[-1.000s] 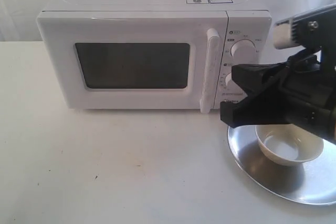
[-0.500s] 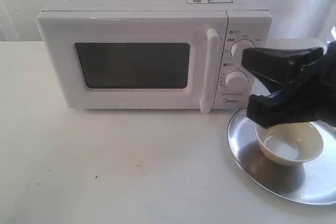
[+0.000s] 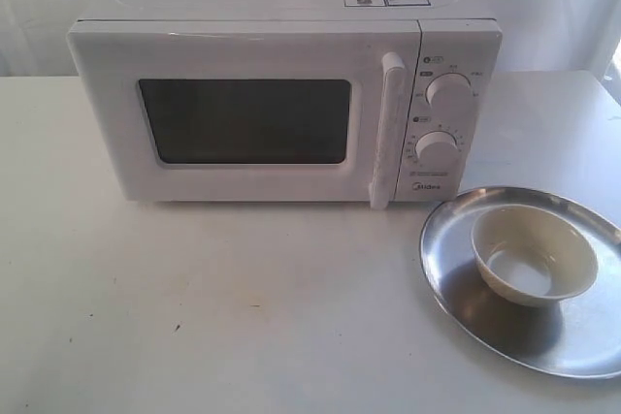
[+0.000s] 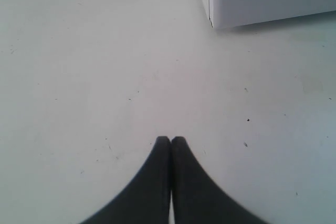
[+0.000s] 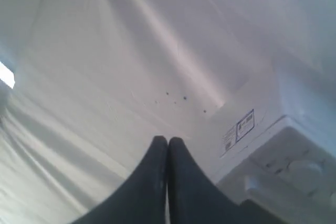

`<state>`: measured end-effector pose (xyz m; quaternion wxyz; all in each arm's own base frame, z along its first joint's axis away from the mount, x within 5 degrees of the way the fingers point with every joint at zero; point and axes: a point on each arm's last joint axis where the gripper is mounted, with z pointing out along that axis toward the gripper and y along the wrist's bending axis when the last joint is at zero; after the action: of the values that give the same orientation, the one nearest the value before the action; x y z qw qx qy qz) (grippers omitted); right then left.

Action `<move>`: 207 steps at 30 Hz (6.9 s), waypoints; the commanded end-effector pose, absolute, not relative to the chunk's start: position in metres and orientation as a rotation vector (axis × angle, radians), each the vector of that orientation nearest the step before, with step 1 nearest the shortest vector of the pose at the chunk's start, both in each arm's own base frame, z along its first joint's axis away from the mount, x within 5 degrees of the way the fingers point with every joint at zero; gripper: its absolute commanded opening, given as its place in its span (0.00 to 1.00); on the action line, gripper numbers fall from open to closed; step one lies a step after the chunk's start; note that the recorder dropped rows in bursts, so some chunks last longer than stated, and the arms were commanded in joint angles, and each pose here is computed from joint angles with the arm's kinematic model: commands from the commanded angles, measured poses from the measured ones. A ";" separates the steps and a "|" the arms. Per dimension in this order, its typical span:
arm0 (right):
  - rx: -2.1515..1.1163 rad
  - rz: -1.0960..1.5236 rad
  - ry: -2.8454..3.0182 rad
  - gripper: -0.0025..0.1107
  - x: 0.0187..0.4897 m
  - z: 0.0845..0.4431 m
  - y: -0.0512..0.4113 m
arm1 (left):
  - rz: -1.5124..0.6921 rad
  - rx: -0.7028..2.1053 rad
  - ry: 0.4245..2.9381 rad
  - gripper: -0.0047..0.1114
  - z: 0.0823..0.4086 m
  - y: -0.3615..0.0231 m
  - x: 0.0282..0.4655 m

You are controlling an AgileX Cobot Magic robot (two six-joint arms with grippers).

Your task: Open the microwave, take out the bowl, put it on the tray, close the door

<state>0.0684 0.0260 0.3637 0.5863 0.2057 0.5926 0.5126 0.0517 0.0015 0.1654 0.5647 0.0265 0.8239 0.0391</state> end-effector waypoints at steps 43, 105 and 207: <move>-0.227 0.142 1.780 0.02 0.053 0.185 0.013 | 0.081 0.059 1.933 0.04 0.166 0.001 0.052; -0.221 0.112 1.783 0.02 0.053 0.185 0.011 | 0.081 0.059 1.933 0.04 0.166 0.001 0.052; -0.195 0.135 1.791 0.02 0.053 0.185 0.011 | 0.081 0.059 1.933 0.04 0.166 0.001 0.052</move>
<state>0.0529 0.0112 0.1850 0.6137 -0.0877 0.7823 0.0611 0.0517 0.0015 0.1654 0.5647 0.0265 0.8239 0.0391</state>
